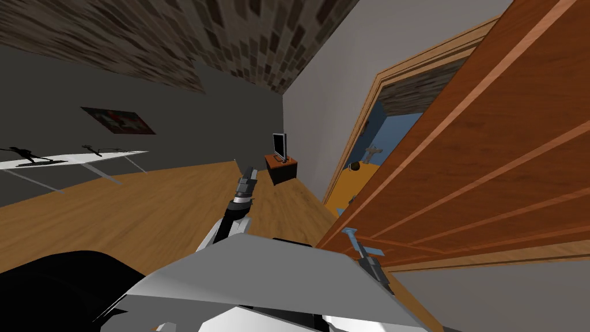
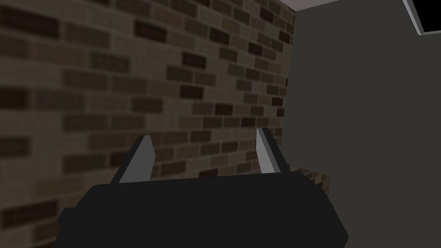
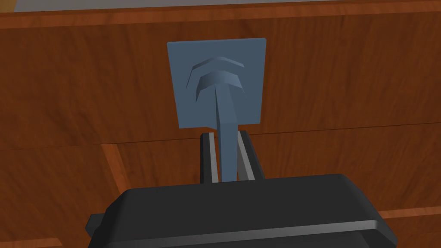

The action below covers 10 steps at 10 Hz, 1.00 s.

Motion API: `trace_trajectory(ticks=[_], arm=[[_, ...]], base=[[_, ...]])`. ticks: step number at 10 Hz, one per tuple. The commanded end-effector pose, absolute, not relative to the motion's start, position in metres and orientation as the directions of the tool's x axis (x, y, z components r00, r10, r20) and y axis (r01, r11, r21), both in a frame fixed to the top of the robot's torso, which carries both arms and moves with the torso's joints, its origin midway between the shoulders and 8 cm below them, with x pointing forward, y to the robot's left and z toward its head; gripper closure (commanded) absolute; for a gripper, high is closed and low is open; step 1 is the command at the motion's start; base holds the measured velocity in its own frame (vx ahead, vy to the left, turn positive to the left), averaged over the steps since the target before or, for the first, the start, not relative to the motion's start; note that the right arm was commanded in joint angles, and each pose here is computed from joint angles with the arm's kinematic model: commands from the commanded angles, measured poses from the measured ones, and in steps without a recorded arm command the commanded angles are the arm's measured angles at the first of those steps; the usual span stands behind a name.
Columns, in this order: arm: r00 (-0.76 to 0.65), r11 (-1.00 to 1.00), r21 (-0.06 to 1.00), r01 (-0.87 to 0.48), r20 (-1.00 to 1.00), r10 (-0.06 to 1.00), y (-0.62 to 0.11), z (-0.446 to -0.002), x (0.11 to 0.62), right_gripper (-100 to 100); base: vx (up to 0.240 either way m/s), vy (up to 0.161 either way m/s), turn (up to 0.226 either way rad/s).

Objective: Pull the door open

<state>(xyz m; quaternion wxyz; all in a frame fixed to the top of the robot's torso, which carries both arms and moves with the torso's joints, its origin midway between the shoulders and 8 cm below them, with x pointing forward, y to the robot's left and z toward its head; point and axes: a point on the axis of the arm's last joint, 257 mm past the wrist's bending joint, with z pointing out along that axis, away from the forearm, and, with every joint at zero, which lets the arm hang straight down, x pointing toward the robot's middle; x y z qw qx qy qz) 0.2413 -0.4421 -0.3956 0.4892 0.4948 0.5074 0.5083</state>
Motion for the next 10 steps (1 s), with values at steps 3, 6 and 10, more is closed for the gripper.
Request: trace_trajectory(ticks=[3, 6, 10], arm=[[-0.038, -0.005, 1.0, 0.003, 0.006, 0.999, -0.443, -0.3947, 0.2437, 100], [-0.044, -0.004, 1.0, 0.002, 0.004, 0.999, -0.4442, -0.394, 0.2464, 100], [-0.051, -0.001, 1.0, 0.001, 0.001, 0.999, -0.4457, -0.3929, 0.2495, 100]], base=[[-0.196, -0.063, 0.166], [-0.217, -0.064, 0.141], [-0.202, -0.05, 0.141]])
